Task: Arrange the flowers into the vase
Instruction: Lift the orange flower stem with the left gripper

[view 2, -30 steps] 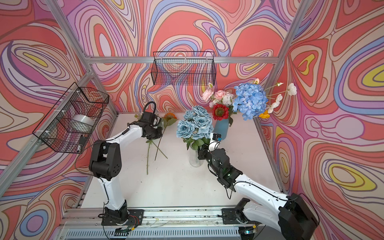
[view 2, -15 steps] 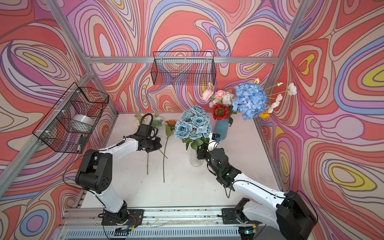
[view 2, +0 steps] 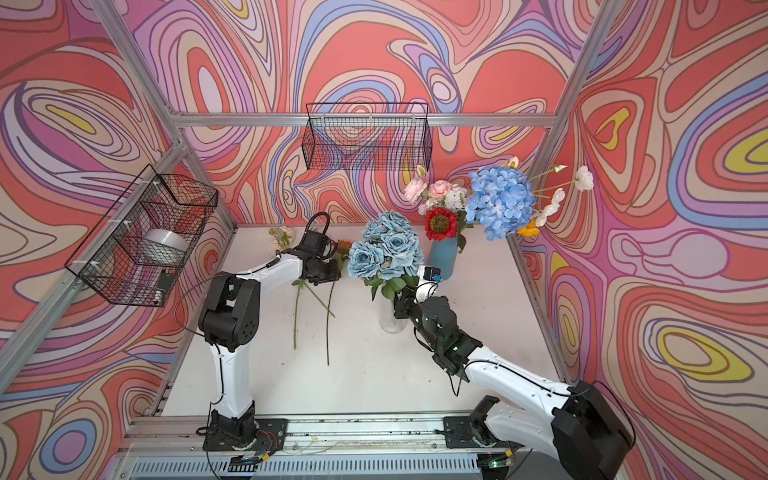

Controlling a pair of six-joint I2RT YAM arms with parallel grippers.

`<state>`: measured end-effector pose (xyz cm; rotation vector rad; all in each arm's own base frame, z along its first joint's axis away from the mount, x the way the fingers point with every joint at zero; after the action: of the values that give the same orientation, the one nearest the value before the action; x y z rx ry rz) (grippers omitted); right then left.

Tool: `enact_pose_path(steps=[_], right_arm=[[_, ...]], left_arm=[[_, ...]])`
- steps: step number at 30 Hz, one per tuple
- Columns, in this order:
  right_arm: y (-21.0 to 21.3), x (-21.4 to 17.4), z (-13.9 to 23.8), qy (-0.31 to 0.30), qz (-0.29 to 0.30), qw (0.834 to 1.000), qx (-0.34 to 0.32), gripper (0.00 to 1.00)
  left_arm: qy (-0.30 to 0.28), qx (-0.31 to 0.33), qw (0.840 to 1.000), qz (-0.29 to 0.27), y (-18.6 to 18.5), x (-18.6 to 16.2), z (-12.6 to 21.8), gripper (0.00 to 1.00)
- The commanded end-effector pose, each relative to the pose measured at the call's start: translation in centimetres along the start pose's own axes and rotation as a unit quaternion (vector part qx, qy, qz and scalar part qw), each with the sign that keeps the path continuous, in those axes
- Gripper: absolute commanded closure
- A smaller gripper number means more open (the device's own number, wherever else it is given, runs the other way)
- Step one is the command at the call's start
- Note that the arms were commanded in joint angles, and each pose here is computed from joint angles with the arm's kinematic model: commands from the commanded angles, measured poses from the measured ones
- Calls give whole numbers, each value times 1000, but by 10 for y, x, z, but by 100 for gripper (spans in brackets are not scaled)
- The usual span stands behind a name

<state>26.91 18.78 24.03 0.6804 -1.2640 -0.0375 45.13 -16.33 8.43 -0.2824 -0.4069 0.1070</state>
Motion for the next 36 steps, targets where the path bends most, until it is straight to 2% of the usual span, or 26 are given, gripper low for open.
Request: enact_pose_path(steps=[1,5,9,12,16,21,25,29,36], right_arm=[[-1,0,5,-9,-5,1000,1,71],[-2,0,6,-8,-4,1000,0,71],[-3,1,9,-9,-5,1000,0,70],[-1,2,13,-5,1,1000,5,64],[3,3,22,15,24,999,17,53],[1,3,36,58,73,996,1,36],[-5,2,43,102,108,988,-31,16],[-10,-2,47,123,123,984,-47,2],[-3,-13,55,162,168,972,-1,2]], left_arm=[[27,43,999,-18,14,-12,-4,58],[40,46,998,-29,15,-17,-13,60],[50,44,997,-36,12,-19,-23,73],[59,50,996,-43,12,-19,-29,81],[68,53,995,-46,13,-23,-33,99],[62,37,997,-38,8,-22,-20,100],[38,17,999,-28,0,-18,4,100],[19,-9,1000,-17,-9,-15,29,100],[-4,-52,999,6,-19,-18,70,100]])
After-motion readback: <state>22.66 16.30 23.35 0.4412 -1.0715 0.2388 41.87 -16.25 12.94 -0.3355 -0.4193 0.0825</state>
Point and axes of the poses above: each gripper's point midway between its finger pads, its own z axis back along the fingers, its own y axis along the line the jaws close on, x = y × z, the point moved 5 cm from there along z, back along the fingers, and after that the axes turned 3 degrees about z, right-handed, at the moved point
